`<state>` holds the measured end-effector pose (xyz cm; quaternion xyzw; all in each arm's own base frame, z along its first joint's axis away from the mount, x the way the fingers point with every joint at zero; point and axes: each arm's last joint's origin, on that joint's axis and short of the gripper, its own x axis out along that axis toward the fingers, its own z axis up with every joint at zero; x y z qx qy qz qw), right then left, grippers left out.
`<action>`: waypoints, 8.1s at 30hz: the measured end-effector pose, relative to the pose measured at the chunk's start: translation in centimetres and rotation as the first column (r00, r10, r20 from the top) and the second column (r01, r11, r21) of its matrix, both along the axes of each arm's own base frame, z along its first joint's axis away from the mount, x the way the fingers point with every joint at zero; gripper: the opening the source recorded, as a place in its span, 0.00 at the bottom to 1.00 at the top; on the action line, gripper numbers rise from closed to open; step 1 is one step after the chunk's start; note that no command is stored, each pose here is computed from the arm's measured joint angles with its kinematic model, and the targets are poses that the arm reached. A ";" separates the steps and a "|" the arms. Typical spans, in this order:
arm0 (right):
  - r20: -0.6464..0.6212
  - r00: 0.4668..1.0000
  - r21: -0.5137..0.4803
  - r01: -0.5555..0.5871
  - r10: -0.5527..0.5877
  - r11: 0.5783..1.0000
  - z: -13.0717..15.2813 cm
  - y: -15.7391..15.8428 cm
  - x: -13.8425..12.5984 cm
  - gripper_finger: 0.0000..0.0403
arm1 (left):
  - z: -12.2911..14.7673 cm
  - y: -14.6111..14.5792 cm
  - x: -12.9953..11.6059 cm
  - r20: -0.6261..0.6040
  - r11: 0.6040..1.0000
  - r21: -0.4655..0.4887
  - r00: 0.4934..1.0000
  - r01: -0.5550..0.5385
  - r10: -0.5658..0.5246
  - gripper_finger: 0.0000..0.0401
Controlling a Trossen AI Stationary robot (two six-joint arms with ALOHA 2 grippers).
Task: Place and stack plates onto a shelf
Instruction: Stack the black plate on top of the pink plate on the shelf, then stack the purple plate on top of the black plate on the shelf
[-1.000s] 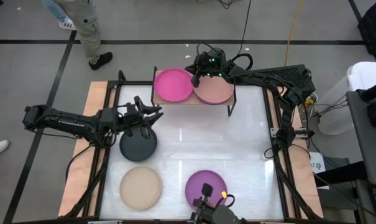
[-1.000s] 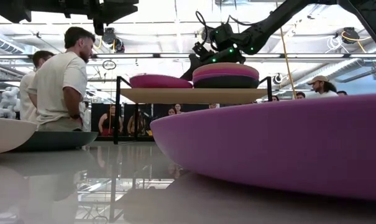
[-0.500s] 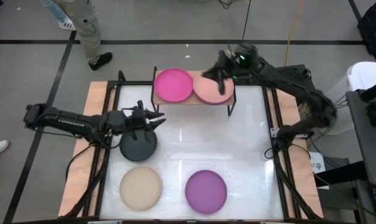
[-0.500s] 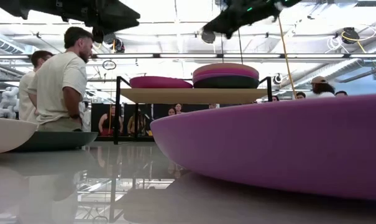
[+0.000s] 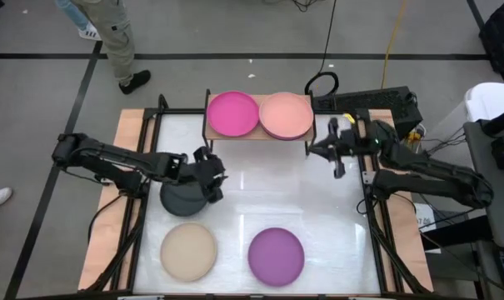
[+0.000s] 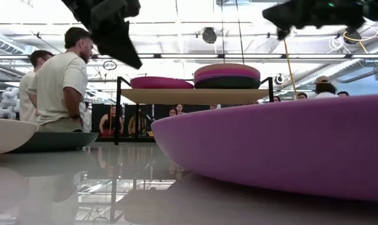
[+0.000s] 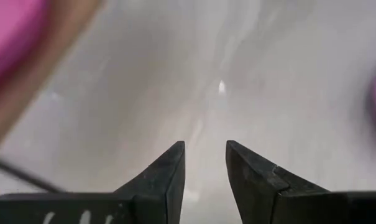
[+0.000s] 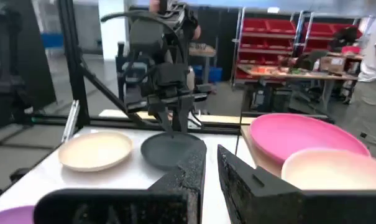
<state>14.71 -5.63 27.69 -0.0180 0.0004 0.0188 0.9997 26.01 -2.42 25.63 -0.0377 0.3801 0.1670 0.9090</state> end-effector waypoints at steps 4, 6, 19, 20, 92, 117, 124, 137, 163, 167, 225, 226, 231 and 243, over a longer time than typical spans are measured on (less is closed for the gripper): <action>0.037 0.999 0.027 -0.020 0.019 0.999 -2.4 1.2 -1.2 0.07 | -0.5 -0.8 0.3 -0.116 1.000 -0.012 0.993 -0.008 0.007 0.30; 0.056 0.998 0.042 -0.038 0.036 0.998 -3.4 1.6 -1.5 0.08 | -0.7 -1.2 0.4 -0.138 1.000 -0.027 0.990 -0.002 -0.001 0.30; 0.068 0.996 0.032 -0.053 0.050 0.998 -5.4 2.1 -1.7 0.28 | -1.6 -3.8 -0.7 -0.222 0.987 -0.162 0.975 -0.008 -0.028 0.30; 0.067 0.996 0.033 -0.052 0.050 0.998 -5.4 2.1 -1.7 0.30 | -1.6 -3.9 -0.7 -0.222 0.985 -0.174 0.975 -0.014 -0.026 0.31; 0.079 0.997 0.057 -0.025 0.021 0.998 -5.3 2.0 -1.6 0.35 | -6.0 -3.7 1.1 -0.665 0.897 -0.123 0.706 -0.424 0.243 0.03; 0.081 0.996 0.062 -0.027 0.022 0.998 -5.2 2.0 -1.6 0.35 | 16.0 -5.0 2.3 0.059 0.923 0.281 0.956 0.262 -0.289 0.03; 0.080 0.997 0.070 -0.028 0.022 0.997 -5.2 2.0 -1.6 0.35 | 16.7 -1.4 3.4 -0.030 0.813 0.536 0.967 0.228 -0.251 0.03; 0.079 0.997 0.070 -0.027 0.022 0.997 -5.3 2.0 -1.6 0.35 | 14.6 8.7 5.3 -0.265 0.764 0.580 0.952 0.283 -0.151 0.03; 0.051 0.998 0.074 -0.027 0.024 0.997 -5.5 2.0 -1.6 0.35 | 7.1 13.6 6.6 -0.574 0.901 0.208 0.793 0.381 -0.203 0.16; 0.051 0.998 0.074 -0.027 0.024 0.997 -5.5 2.0 -1.6 0.35 | 7.0 13.5 6.3 -0.577 0.921 0.185 0.797 0.342 -0.180 0.22; -0.489 0.843 0.176 -0.155 0.223 0.972 -9.0 6.2 3.1 0.35 | 2.5 -0.2 1.9 0.545 0.954 0.290 0.832 -0.076 -0.099 0.36; -0.497 0.841 0.163 -0.152 0.214 0.975 -9.1 6.5 3.2 0.35 | 2.7 -0.4 1.8 0.554 0.953 0.295 0.825 -0.072 -0.109 0.36; -0.553 0.820 0.080 -0.123 0.147 0.989 -10.1 7.6 3.6 0.35 | 3.0 -0.9 1.7 0.565 0.946 0.319 0.813 -0.055 -0.143 0.36; -0.567 0.812 0.056 -0.132 0.140 0.990 -10.7 8.3 5.3 0.35 | 1.8 -0.6 1.4 0.578 0.941 0.333 0.801 -0.059 -0.154 0.36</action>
